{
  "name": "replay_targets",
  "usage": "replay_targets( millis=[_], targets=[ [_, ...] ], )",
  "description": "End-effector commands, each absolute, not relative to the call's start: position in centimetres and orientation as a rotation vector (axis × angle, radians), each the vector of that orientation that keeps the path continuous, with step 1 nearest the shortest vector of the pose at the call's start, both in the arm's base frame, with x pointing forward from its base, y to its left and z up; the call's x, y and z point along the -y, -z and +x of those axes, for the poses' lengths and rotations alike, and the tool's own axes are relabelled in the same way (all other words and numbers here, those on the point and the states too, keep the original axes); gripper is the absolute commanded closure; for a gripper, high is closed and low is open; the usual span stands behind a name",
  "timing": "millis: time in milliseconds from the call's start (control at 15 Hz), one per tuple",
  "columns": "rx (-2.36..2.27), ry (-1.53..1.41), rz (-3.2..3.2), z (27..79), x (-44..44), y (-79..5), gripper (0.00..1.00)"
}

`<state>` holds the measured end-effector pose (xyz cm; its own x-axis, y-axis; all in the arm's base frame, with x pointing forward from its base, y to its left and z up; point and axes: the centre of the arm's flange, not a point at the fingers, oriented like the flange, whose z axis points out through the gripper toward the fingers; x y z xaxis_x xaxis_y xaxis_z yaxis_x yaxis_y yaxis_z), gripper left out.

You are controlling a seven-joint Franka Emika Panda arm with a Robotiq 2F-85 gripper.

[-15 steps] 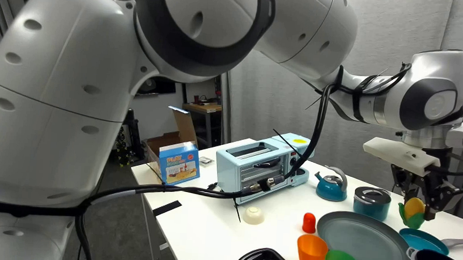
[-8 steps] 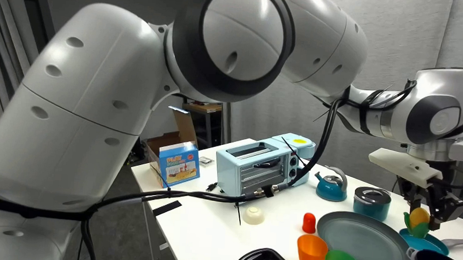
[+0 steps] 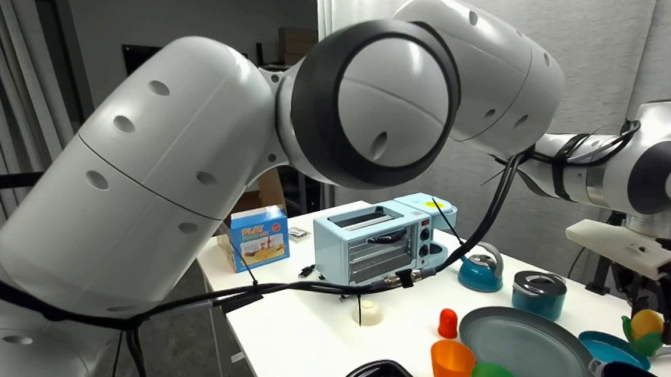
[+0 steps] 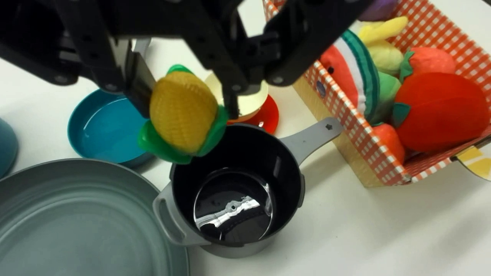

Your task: Pick the yellow and green object and the brown object and out them in the pot

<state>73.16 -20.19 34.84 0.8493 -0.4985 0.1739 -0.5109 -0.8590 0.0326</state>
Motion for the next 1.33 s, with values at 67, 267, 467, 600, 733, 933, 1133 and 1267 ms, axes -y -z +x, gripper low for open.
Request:
replay_targets(
  millis=[67, 267, 467, 600, 733, 933, 1133, 1267],
  targets=[
    [0.879, -0.199, 2.905, 75.0, 23.2, -34.9, 0.79],
    [0.9, -0.164, 2.896, 74.2, 24.2, -34.2, 0.79],
    [0.903, -0.135, 2.888, 73.4, 24.2, -32.9, 0.79],
    [0.896, -0.113, 2.884, 73.2, 23.8, -32.0, 0.79],
    [0.886, -0.094, 2.884, 73.4, 23.7, -31.4, 0.28],
    [0.875, -0.081, 2.883, 73.4, 23.6, -30.9, 0.05],
    [0.867, -0.076, 2.882, 73.4, 23.5, -30.6, 0.0],
    [0.859, -0.074, 2.887, 73.4, 23.5, -30.6, 0.0]
  ],
)
